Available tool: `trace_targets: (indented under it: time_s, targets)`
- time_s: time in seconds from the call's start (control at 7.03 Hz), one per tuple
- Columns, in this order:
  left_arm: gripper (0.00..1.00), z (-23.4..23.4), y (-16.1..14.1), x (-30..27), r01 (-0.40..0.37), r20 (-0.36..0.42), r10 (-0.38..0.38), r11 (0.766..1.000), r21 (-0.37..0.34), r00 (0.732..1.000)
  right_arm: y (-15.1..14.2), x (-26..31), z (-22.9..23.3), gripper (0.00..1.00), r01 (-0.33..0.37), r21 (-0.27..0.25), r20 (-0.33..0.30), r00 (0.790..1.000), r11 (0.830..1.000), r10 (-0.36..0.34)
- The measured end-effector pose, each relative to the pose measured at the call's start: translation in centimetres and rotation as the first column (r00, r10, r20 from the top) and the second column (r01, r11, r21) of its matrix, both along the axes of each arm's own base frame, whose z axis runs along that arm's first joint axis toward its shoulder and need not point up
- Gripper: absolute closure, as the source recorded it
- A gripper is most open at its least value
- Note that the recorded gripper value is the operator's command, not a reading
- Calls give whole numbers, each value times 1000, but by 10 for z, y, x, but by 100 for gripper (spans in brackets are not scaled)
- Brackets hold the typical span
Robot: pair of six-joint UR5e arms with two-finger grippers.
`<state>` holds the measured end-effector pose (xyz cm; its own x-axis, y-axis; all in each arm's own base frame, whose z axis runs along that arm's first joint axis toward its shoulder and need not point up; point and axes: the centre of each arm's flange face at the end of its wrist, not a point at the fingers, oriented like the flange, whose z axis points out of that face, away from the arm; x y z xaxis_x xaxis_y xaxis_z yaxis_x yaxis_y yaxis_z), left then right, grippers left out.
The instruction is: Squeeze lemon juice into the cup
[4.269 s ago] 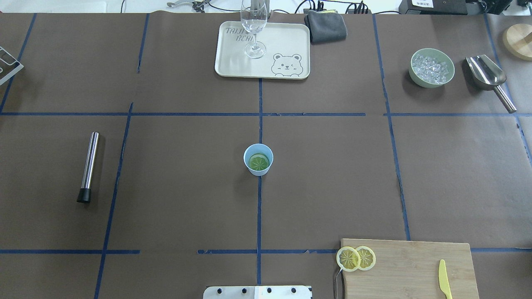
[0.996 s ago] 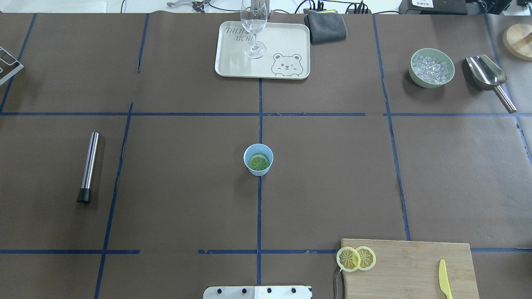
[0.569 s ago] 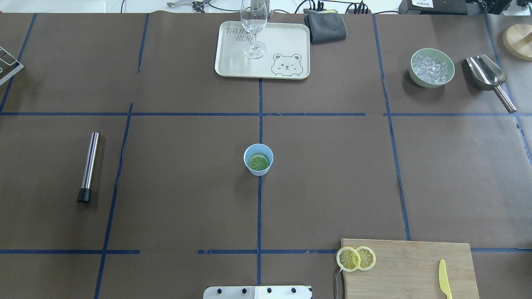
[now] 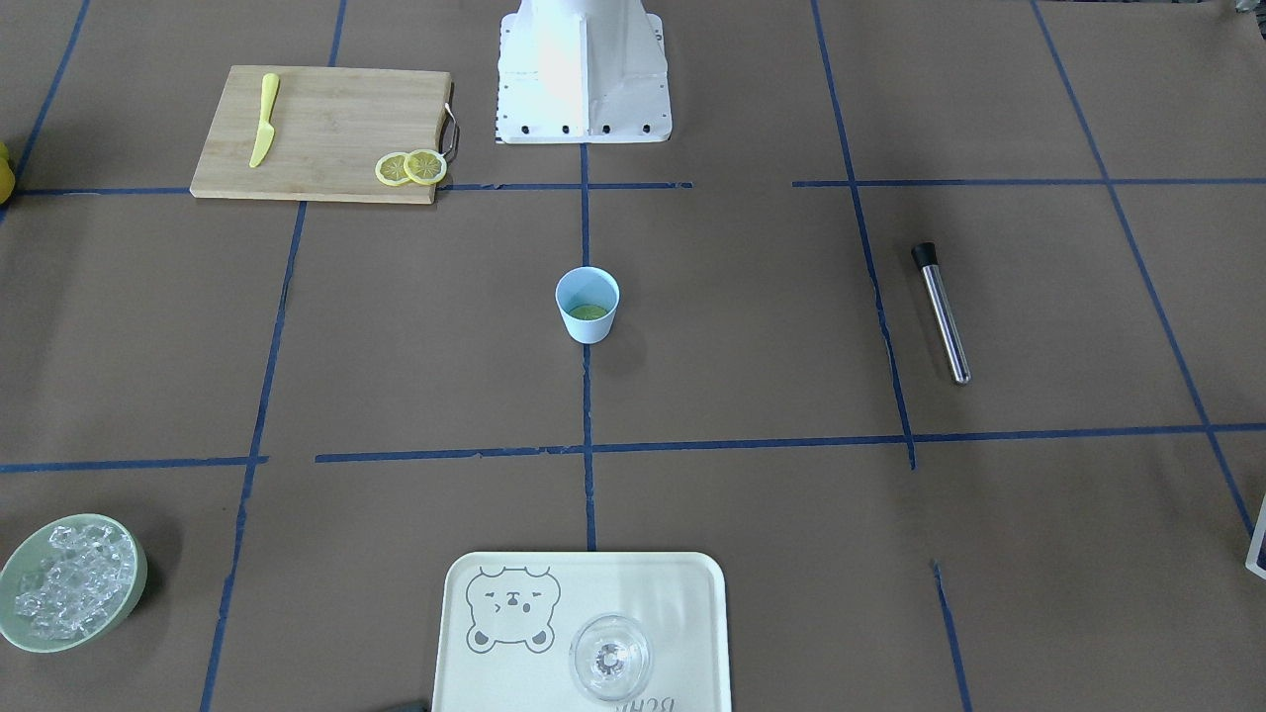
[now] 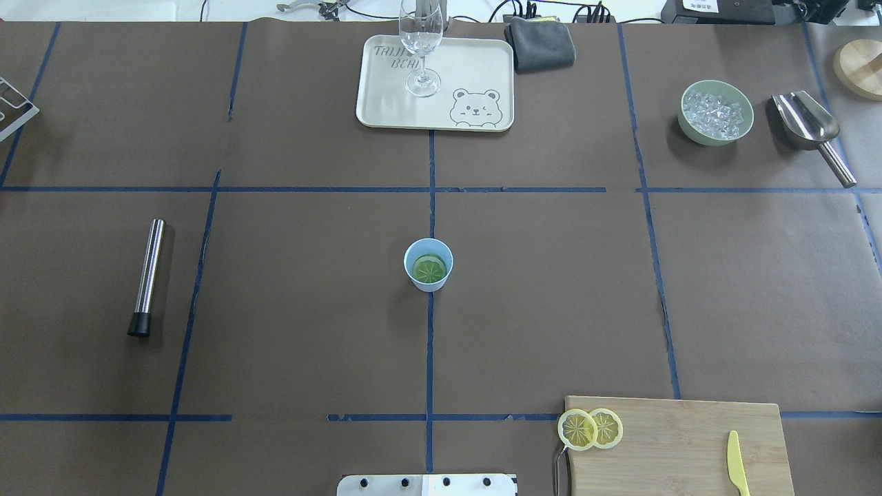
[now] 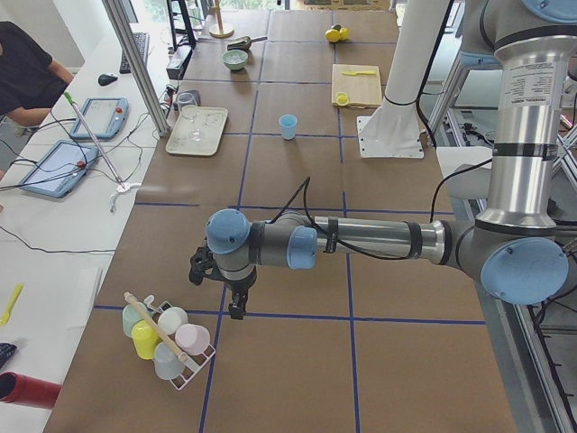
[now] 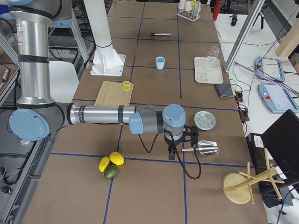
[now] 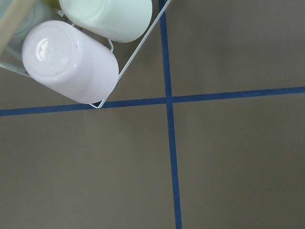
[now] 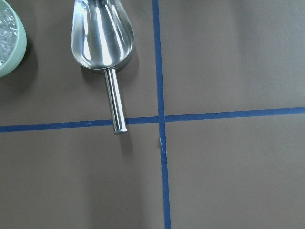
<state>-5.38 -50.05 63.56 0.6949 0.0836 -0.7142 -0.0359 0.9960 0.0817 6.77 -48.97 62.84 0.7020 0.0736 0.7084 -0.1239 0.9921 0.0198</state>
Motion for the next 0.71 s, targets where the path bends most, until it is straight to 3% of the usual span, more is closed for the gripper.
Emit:
trace_targets:
  time_s: [0.71]
  targets:
    - [0, -1, 0, 0, 0, 0, 0, 1000, 3, 1000, 4, 2, 6, 0, 1, -4, -22, 1000, 1000, -1]
